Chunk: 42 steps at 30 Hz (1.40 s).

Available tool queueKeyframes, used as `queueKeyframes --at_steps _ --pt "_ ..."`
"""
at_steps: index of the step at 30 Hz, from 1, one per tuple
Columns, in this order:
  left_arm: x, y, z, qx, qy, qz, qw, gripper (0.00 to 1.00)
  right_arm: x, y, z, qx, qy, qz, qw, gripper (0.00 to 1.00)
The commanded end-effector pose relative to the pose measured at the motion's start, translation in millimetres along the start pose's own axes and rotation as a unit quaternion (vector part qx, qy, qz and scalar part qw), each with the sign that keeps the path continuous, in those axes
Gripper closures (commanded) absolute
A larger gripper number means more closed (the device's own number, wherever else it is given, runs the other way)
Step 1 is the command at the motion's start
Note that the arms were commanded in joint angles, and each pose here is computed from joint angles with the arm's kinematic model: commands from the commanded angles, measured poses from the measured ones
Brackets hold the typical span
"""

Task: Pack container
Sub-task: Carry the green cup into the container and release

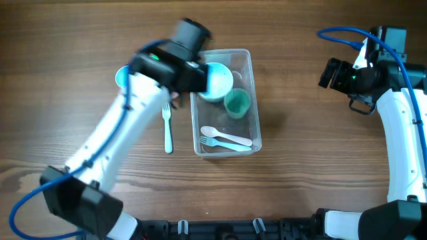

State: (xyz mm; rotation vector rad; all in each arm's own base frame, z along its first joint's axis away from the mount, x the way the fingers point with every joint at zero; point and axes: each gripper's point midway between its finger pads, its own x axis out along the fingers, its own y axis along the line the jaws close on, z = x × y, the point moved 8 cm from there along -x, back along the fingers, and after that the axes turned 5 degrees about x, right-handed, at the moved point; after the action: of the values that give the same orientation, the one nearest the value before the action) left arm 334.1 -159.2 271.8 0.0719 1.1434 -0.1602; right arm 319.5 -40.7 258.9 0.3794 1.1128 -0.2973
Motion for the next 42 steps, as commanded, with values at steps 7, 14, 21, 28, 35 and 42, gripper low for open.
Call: queueKeyframes --at_steps 7,14,21,28,35,42 --pt "104 67 13 -0.037 0.095 0.007 0.995 0.31 1 0 0 0.009 0.002 0.005 1.0 0.0" --pt "123 56 10 -0.008 0.11 -0.015 0.994 0.36 1 0 0 0.009 0.002 0.005 1.0 0.0" --pt "153 48 2 0.006 0.136 -0.015 0.991 0.53 1 0 0 0.009 0.002 0.005 1.0 0.0" --pt "139 50 0 0.002 0.141 -0.009 0.99 0.96 1 0 0 0.009 0.002 0.005 1.0 0.0" --pt "4 10 17 0.042 0.007 -0.037 0.998 0.96 1 0 0 0.009 0.002 0.005 1.0 0.0" --pt "2 -126 -16 0.197 -0.03 -0.11 0.974 0.96 1 0 0 0.009 0.002 0.005 1.0 0.0"
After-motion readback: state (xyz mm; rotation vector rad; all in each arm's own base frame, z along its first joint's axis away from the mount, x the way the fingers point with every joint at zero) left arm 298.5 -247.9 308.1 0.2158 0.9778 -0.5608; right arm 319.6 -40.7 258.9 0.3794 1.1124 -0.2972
